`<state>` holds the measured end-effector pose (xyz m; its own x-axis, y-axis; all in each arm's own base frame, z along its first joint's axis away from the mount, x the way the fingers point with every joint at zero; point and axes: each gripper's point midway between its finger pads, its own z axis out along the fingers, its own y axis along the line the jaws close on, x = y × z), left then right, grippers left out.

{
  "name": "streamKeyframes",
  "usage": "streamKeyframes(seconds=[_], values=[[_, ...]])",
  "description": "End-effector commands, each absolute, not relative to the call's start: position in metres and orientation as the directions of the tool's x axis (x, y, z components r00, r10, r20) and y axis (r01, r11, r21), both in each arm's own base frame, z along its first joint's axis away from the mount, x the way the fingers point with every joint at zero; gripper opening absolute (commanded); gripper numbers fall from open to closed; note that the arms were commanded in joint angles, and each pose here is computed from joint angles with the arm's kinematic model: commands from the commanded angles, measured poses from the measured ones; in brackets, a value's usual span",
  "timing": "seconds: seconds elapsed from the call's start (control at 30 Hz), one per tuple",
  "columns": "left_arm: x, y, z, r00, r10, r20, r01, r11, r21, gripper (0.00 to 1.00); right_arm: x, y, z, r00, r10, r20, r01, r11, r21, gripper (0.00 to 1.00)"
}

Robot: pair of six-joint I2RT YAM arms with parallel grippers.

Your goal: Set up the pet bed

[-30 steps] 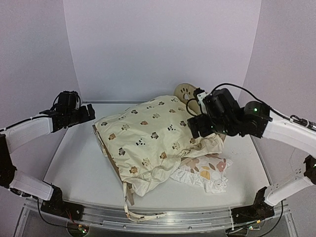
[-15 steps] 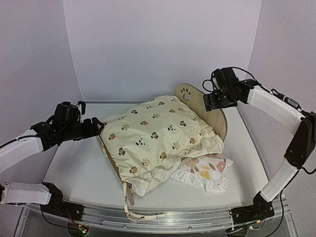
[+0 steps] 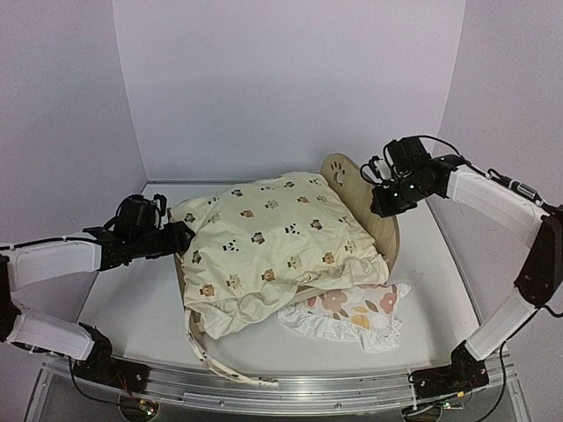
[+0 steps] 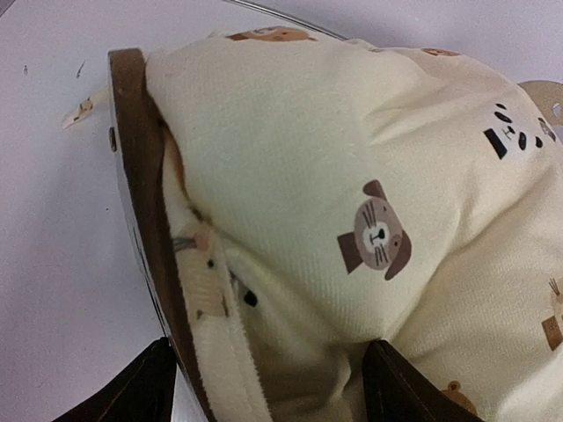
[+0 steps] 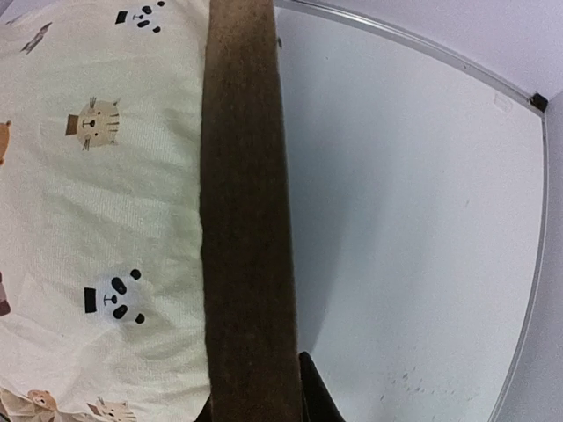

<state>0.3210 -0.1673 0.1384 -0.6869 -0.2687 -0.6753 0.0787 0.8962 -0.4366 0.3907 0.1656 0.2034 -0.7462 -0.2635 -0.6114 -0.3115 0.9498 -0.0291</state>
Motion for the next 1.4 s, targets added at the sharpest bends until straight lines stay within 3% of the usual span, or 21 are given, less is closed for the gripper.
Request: streamKeyframes(seconds=[0.0, 0.13, 0.23, 0.3, 0.4, 0.47, 0.6, 0.7, 0.87, 1.13, 1.37], values=[[0.351, -0.203, 0.152, -0.659, -0.249, -0.710, 0.177, 0.866, -0.467, 0.74, 0.372, 0.133, 0.205, -0.776, 0.006, -0.631, -0.040, 0.997, 0.059, 0.13], [0.389, -0.210, 0.157, -0.625, -0.239, -0.743, 0.168, 0.888, -0.428, 0.74, 0.346, 0.119, 0.184, -0.800, 0.094, -0.593, 0.051, 0.995, 0.090, 0.14], [0.410, -0.215, 0.157, -0.626, -0.235, -0.744, 0.169, 0.890, -0.424, 0.74, 0.338, 0.108, 0.177, -0.799, 0.106, -0.592, 0.085, 0.994, 0.063, 0.21], [0.414, -0.217, 0.154, -0.638, -0.222, -0.738, 0.169, 0.894, -0.415, 0.74, 0.339, 0.103, 0.184, -0.789, 0.098, -0.607, 0.093, 0.995, 0.040, 0.33], [0.413, -0.211, 0.155, -0.629, -0.210, -0.748, 0.156, 0.909, -0.386, 0.77, 0.340, 0.102, 0.201, -0.772, 0.086, -0.629, 0.084, 0.996, 0.033, 0.60], [0.411, -0.201, 0.162, -0.608, -0.204, -0.767, 0.134, 0.926, -0.353, 0.81, 0.344, 0.104, 0.218, -0.752, 0.081, -0.654, 0.071, 0.997, 0.042, 0.74], [0.406, -0.183, 0.179, -0.580, -0.188, -0.792, 0.103, 0.948, -0.300, 0.93, 0.353, 0.115, 0.262, -0.702, 0.066, -0.709, 0.024, 0.997, 0.069, 0.85], [0.398, -0.168, 0.196, -0.560, -0.189, -0.807, 0.064, 0.961, -0.269, 0.98, 0.356, 0.145, 0.302, -0.647, 0.008, -0.762, -0.061, 0.996, 0.063, 0.89], [0.368, -0.141, 0.226, -0.530, -0.217, -0.820, 0.006, 0.966, -0.259, 0.99, 0.333, 0.239, 0.324, -0.602, -0.156, -0.783, -0.319, 0.946, 0.057, 0.89], [0.303, -0.122, 0.221, -0.593, -0.237, -0.770, 0.016, 0.952, -0.306, 0.91, 0.240, 0.422, 0.261, -0.522, -0.463, -0.716, -0.724, 0.684, 0.086, 0.84], [0.268, -0.128, 0.219, -0.626, -0.257, -0.736, 0.091, 0.913, -0.397, 0.80, 0.205, 0.507, 0.213, -0.444, -0.585, -0.679, -0.828, 0.558, 0.061, 0.84]])
